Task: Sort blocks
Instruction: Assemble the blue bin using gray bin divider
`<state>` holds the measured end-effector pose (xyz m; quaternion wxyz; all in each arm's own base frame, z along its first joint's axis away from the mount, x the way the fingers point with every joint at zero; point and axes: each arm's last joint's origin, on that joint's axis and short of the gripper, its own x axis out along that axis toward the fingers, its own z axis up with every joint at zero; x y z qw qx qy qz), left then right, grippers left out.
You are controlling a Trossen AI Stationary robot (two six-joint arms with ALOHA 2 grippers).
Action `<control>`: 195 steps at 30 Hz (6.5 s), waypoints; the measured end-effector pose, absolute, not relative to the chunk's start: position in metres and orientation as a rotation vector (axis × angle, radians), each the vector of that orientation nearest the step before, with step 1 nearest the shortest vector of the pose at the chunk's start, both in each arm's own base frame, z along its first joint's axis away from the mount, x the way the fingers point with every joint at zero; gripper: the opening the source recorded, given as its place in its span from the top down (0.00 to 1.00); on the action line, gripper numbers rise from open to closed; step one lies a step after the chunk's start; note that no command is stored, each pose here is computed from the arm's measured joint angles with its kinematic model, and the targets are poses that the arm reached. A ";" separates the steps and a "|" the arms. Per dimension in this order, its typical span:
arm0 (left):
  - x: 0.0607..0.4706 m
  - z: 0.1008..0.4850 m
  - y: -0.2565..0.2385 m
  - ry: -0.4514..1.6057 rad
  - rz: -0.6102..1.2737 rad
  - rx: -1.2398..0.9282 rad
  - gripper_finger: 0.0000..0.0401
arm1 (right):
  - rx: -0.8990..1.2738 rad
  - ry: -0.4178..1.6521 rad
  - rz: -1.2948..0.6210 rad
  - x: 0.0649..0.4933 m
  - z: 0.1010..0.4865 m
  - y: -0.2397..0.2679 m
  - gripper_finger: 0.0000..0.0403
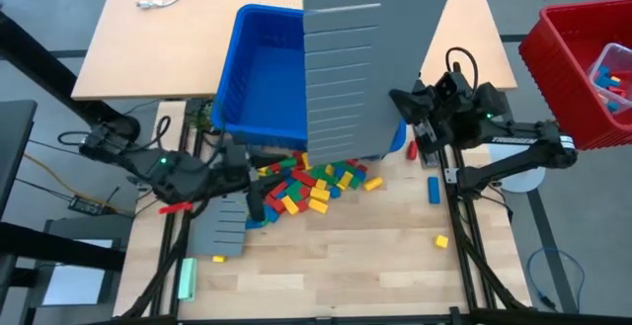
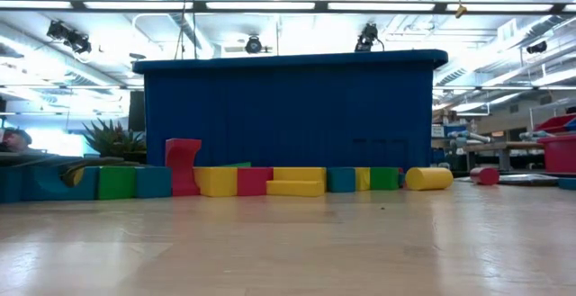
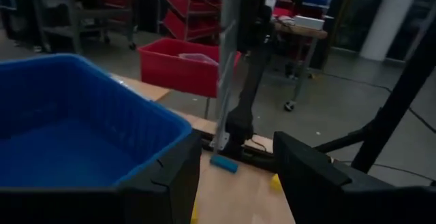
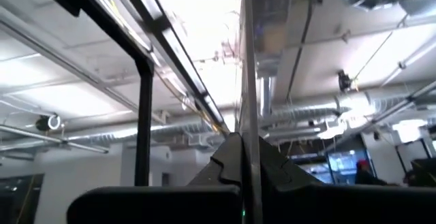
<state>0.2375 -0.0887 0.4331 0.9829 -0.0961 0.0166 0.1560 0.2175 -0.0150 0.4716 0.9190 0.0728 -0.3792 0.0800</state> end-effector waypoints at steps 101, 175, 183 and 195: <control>0.151 0.410 -0.035 0.576 0.171 -0.220 0.98 | 0.041 -0.526 -0.008 0.021 0.468 0.000 0.66; 0.215 0.360 -0.077 0.983 0.255 -0.020 0.98 | 0.047 1.403 -0.011 0.143 0.315 0.009 0.99; 0.194 0.431 -0.068 0.849 0.206 -0.007 0.98 | 0.104 1.149 -0.017 0.123 0.403 0.011 1.00; 0.142 0.513 -0.030 0.654 0.316 0.303 0.98 | -0.233 0.715 -0.128 0.094 0.484 0.000 1.00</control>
